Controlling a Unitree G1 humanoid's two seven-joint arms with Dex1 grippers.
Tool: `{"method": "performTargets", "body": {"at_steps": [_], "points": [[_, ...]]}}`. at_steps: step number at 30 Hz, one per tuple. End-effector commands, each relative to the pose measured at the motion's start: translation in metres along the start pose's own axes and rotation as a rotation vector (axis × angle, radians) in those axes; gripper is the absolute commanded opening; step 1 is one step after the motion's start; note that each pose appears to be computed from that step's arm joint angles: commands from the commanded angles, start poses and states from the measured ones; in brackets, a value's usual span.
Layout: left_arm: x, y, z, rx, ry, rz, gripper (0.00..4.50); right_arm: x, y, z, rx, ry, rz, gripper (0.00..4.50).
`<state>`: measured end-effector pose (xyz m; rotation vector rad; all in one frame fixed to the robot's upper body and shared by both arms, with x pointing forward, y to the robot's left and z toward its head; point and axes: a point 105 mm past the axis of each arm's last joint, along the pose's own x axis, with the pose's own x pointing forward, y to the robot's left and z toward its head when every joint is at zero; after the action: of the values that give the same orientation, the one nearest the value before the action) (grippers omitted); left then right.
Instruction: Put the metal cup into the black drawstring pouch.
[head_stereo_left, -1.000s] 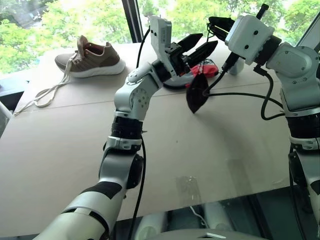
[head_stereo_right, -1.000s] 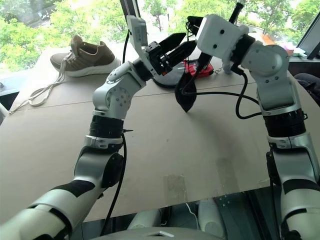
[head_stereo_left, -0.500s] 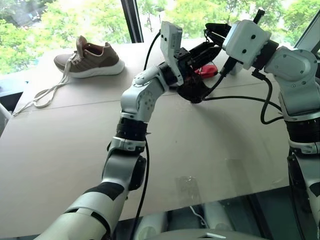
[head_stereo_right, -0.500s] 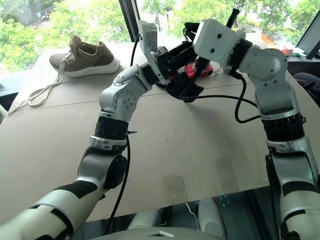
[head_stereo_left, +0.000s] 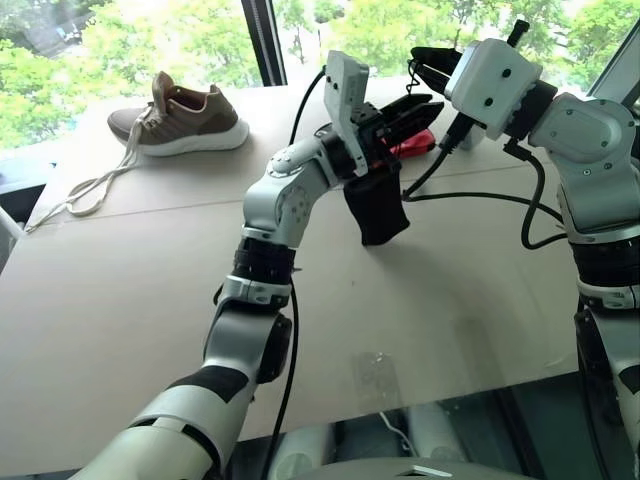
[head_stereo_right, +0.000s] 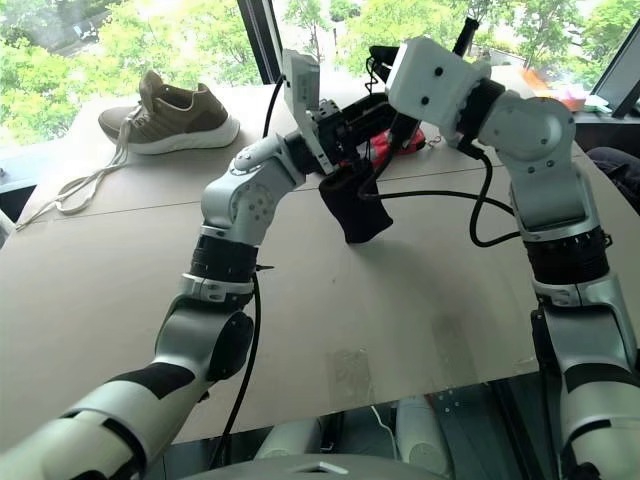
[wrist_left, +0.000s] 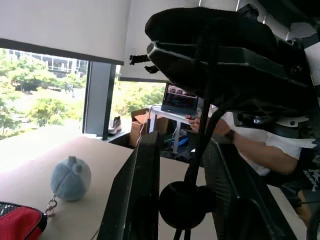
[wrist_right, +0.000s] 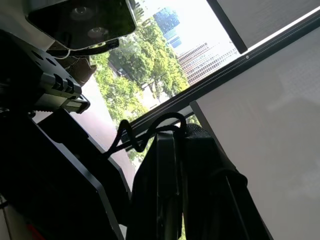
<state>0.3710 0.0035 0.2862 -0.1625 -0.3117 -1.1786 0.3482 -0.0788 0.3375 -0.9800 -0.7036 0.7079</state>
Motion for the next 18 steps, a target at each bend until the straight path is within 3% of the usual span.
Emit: {"method": "performTargets", "body": {"at_steps": [1,2,11,18], "points": [[0.001,-0.008,0.012,0.011,-0.038,-0.037,0.60,-0.006,-0.015,0.013,-0.031,-0.038,-0.046,0.00],[0.000,-0.008,0.010,0.007,-0.031,-0.037,0.23,-0.006,-0.015,0.013,-0.032,-0.037,-0.047,0.00],[-0.004,-0.007,-0.003,0.006,0.023,-0.031,0.23,-0.008,-0.026,0.011,-0.038,-0.025,-0.097,0.00],[-0.020,0.001,-0.022,0.031,0.127,-0.004,0.23,-0.029,-0.108,0.020,0.028,-0.069,-0.517,0.00]]}}
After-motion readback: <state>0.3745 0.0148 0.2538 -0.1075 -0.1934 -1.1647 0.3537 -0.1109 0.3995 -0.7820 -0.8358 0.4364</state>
